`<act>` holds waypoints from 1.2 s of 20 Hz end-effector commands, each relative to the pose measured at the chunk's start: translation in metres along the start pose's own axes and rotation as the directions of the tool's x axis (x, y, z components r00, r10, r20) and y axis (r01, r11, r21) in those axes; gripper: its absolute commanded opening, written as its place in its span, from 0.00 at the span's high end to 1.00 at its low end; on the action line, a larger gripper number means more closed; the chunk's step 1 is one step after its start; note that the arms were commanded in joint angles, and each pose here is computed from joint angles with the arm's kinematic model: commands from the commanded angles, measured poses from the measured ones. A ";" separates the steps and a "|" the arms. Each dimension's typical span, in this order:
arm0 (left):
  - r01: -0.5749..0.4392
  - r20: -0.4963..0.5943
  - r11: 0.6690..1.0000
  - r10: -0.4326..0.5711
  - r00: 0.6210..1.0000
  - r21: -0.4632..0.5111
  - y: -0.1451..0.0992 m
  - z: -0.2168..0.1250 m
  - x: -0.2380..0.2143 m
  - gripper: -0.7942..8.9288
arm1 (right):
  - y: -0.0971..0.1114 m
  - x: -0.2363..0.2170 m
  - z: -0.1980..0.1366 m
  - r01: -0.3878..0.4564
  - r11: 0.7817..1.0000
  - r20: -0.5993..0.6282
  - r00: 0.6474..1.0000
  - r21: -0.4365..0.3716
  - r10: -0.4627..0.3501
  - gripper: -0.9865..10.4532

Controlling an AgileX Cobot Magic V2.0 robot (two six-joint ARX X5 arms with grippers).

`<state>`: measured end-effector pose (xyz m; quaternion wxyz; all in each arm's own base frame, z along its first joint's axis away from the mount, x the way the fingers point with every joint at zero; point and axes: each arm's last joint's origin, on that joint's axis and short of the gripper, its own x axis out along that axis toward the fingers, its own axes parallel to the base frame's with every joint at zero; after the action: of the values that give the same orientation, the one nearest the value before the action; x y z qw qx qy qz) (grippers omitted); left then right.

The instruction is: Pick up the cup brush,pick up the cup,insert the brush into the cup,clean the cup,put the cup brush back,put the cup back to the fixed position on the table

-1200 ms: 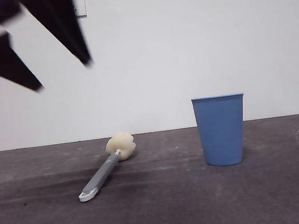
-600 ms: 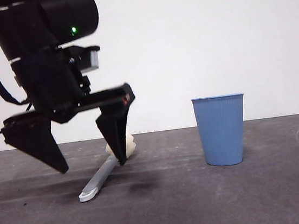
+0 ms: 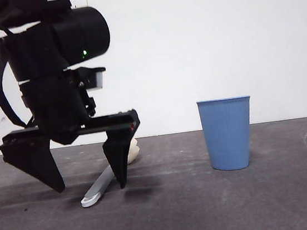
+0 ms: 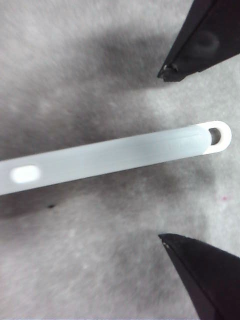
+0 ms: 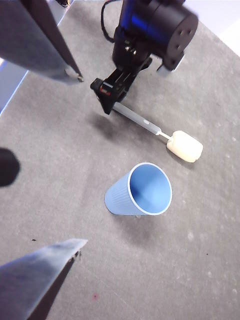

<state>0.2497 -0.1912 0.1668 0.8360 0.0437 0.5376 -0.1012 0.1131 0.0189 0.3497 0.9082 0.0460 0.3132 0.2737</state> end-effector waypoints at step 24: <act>0.052 -0.005 0.998 -0.052 0.999 -0.031 0.004 0.002 -0.011 0.93 | 0.000 0.000 0.000 -0.002 1.000 0.002 1.000 0.005 0.002 0.42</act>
<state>0.2476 -0.1876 0.1733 0.8282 0.0183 0.5489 -0.1116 0.1129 0.0189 0.3496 0.9079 0.0462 0.3140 0.2737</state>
